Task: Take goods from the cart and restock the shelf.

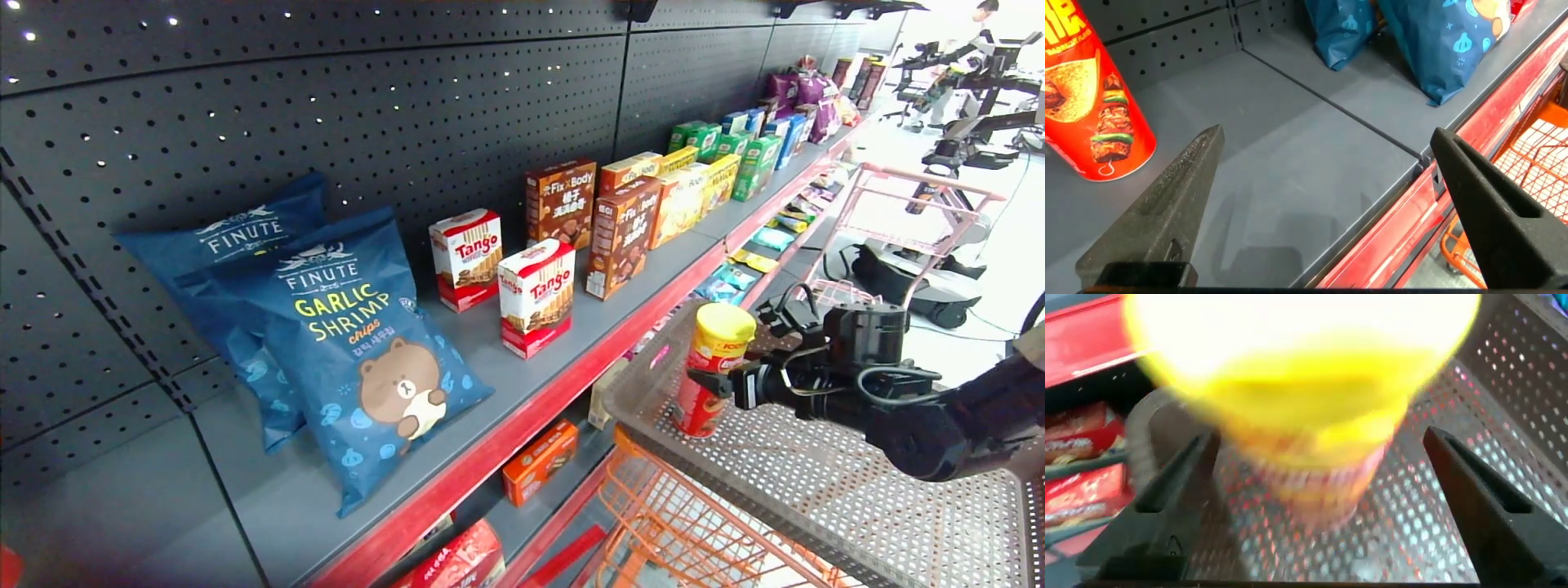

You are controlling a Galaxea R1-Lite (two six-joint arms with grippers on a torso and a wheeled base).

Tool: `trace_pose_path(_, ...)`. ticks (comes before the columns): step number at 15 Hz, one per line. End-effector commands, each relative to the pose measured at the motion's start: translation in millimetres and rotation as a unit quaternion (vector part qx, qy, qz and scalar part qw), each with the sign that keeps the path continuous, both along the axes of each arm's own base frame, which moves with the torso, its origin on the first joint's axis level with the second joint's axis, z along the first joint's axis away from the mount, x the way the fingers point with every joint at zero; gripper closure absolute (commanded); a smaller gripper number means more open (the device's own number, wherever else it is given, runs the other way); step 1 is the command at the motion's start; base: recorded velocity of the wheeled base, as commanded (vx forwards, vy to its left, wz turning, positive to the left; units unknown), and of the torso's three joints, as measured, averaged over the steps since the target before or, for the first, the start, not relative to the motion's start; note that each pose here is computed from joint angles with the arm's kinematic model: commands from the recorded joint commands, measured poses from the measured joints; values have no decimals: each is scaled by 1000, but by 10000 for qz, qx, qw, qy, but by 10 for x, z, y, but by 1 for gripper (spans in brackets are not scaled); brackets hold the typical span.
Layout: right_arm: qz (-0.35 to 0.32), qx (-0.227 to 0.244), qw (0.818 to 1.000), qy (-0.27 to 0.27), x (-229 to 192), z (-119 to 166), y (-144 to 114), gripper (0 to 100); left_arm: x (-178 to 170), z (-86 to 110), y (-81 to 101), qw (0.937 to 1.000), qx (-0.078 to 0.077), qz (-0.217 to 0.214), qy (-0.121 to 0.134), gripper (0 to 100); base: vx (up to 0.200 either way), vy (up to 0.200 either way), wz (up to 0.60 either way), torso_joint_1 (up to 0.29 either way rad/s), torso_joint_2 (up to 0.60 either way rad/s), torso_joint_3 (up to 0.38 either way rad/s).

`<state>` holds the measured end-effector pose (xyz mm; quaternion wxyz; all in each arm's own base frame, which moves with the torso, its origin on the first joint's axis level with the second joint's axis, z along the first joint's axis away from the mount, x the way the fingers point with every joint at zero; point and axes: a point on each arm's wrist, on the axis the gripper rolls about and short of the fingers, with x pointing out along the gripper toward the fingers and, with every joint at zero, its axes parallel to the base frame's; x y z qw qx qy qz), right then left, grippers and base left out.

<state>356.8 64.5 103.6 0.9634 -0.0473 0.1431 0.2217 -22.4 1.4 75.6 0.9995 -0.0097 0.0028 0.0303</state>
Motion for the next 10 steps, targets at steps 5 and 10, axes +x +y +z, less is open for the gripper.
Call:
trace_pose_path(5,184,31,9997,150,174,-343,95,0,0,0,0,10000,-2,-4,0,0,0,0,0,0,0,0)
trace_pose_path(10,260,25,9996,-59,271,-484,155,0,0,0,0,10000,-2,-4,0,0,0,0,0,0,0,0)
